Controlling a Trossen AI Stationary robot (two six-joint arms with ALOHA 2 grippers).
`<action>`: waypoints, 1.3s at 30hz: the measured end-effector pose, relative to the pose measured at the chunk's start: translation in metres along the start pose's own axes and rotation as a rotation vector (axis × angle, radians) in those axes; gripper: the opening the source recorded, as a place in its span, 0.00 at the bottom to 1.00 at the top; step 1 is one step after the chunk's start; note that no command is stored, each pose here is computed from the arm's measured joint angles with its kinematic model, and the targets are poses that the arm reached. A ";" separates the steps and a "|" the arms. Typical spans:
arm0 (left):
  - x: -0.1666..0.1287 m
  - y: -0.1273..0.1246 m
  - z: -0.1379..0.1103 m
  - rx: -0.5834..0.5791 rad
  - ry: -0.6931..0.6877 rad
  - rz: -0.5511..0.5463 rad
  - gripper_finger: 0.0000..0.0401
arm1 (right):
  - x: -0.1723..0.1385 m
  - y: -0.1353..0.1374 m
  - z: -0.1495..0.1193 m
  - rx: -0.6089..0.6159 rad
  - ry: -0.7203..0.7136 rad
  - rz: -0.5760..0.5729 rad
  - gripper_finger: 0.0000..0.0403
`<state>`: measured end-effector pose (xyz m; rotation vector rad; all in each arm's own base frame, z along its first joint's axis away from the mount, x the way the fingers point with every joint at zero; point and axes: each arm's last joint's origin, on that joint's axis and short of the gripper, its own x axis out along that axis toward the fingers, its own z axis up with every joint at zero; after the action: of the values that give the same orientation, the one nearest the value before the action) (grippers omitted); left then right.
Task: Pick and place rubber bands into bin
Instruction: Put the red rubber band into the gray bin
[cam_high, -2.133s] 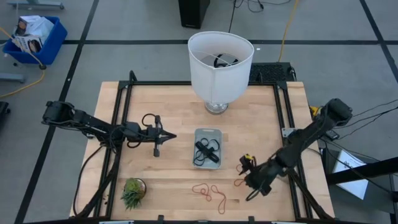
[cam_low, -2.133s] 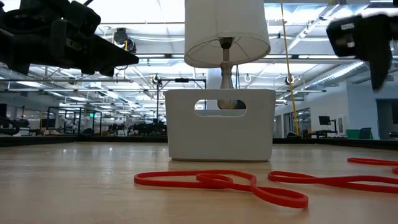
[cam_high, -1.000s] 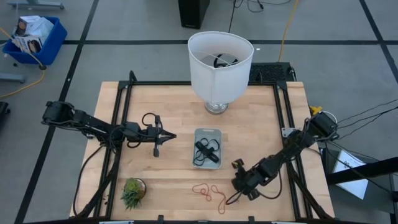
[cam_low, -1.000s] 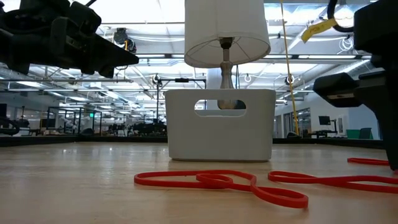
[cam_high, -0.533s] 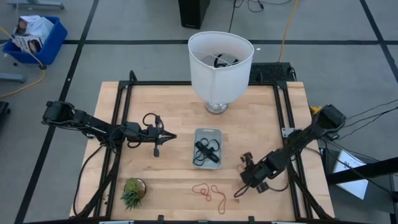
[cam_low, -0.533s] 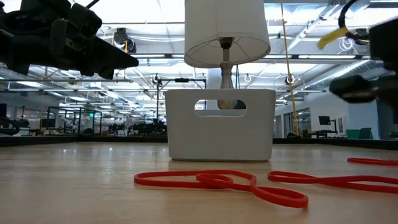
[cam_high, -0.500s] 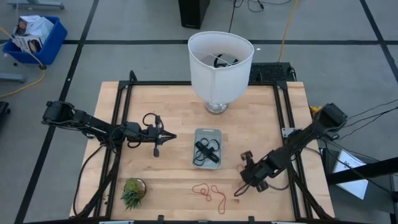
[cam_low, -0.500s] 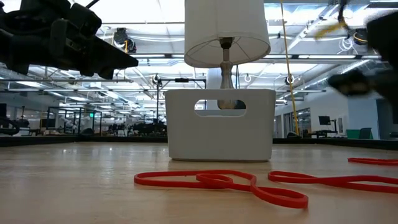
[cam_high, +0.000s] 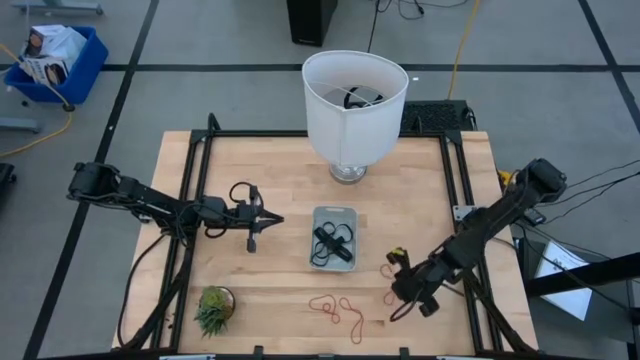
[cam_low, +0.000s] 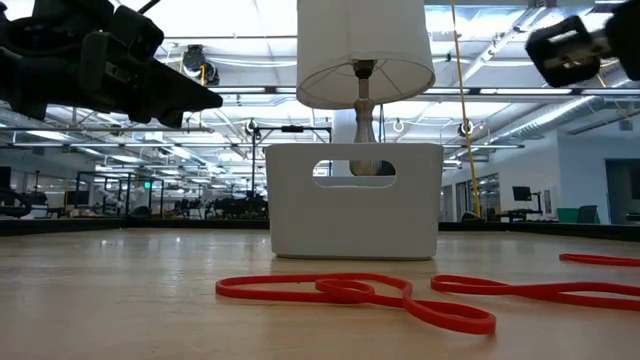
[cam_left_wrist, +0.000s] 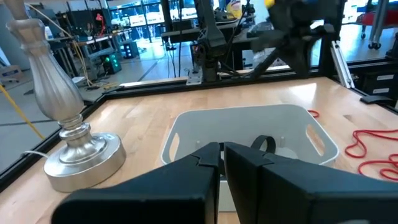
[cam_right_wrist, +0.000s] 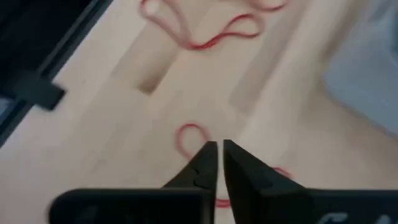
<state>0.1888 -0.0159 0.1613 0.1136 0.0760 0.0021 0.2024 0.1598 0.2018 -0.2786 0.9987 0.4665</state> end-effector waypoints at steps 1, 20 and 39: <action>0.000 0.000 0.000 0.000 0.000 0.000 0.08 | 0.006 0.002 -0.002 -0.007 0.024 0.018 0.08; 0.000 0.000 0.000 -0.005 0.003 -0.001 0.08 | 0.075 0.008 -0.026 -0.044 0.317 0.032 0.39; 0.000 0.000 -0.001 -0.012 0.014 -0.002 0.08 | 0.064 0.004 -0.023 0.036 0.288 -0.019 0.00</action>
<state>0.1888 -0.0159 0.1600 0.1013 0.0904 0.0016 0.2130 0.1693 0.1350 -0.3288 1.2823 0.3970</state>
